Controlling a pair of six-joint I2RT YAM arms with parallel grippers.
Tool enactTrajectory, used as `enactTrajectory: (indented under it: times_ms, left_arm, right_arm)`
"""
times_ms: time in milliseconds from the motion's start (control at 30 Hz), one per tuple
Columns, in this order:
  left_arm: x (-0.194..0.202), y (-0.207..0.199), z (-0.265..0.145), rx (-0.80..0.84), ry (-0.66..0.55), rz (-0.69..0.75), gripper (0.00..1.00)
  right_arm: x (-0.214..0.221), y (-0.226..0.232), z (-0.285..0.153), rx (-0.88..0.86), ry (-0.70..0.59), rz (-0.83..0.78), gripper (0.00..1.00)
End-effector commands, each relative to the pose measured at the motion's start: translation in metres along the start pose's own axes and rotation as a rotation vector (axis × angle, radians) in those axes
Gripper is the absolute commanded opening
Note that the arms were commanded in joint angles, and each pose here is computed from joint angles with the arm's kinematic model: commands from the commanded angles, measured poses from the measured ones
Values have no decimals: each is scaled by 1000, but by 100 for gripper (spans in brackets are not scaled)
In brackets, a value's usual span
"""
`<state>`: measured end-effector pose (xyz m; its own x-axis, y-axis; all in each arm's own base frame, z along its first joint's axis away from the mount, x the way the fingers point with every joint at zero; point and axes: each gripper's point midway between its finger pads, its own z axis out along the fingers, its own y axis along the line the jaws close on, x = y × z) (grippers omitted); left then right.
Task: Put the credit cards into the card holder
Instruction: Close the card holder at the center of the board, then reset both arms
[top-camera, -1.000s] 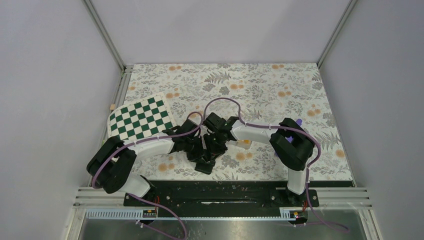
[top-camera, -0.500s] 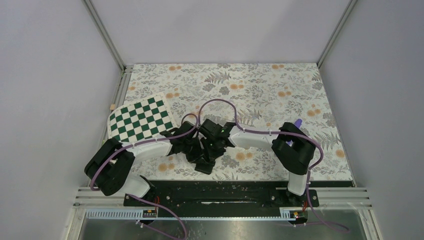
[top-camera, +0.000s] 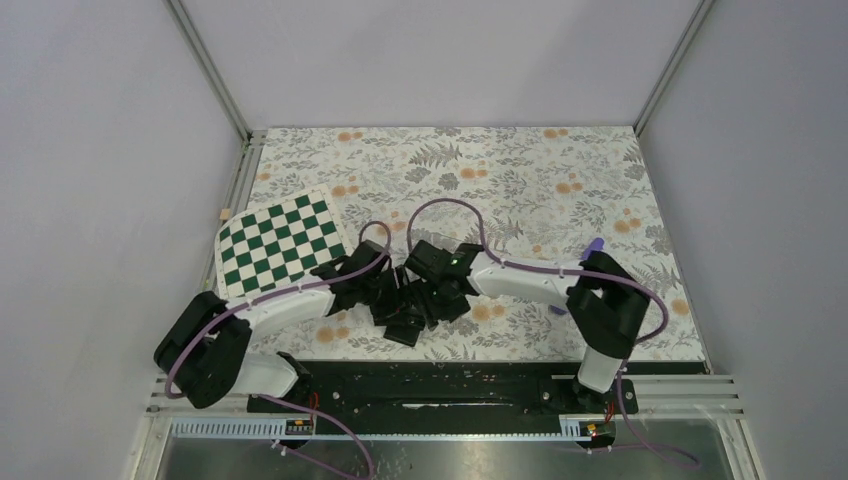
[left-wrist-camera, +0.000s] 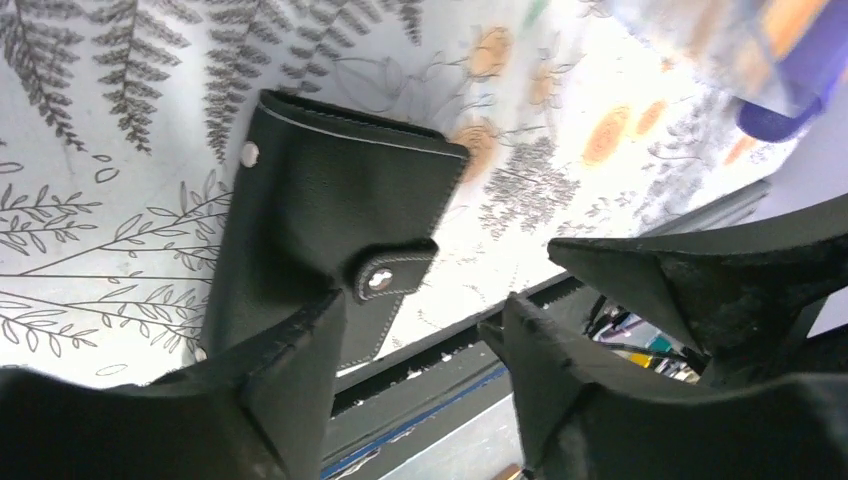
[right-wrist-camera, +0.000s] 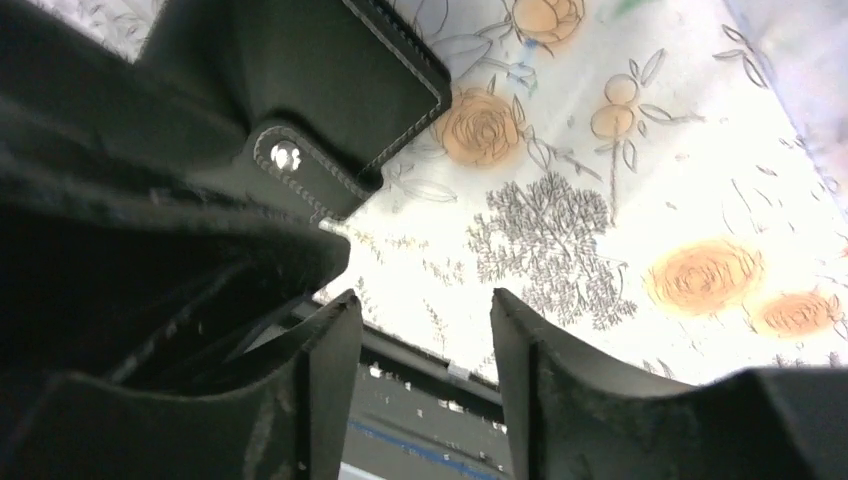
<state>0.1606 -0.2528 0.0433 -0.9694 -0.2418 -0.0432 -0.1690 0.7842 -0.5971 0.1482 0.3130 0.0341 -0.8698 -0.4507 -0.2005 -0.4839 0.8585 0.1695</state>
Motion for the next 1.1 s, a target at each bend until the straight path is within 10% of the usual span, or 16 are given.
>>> enactTrajectory:
  times_ms: [0, 433, 833, 1067]
  left_arm:
    - [-42, -71, -38, 222, -198, 161, 66]
    - [-126, -75, -189, 730, -652, 186, 88]
    - [-207, 67, -201, -66, -971, 284, 99]
    - [-223, 101, -185, -150, -1112, 333, 99]
  right_arm:
    - [-40, 43, -77, -234, -203, -16, 63]
    - [-26, -134, -159, -71, -576, 361, 99]
    - [10, -295, -153, 491, -772, 520, 99]
    - [2, -336, -135, 599, -992, 471, 100]
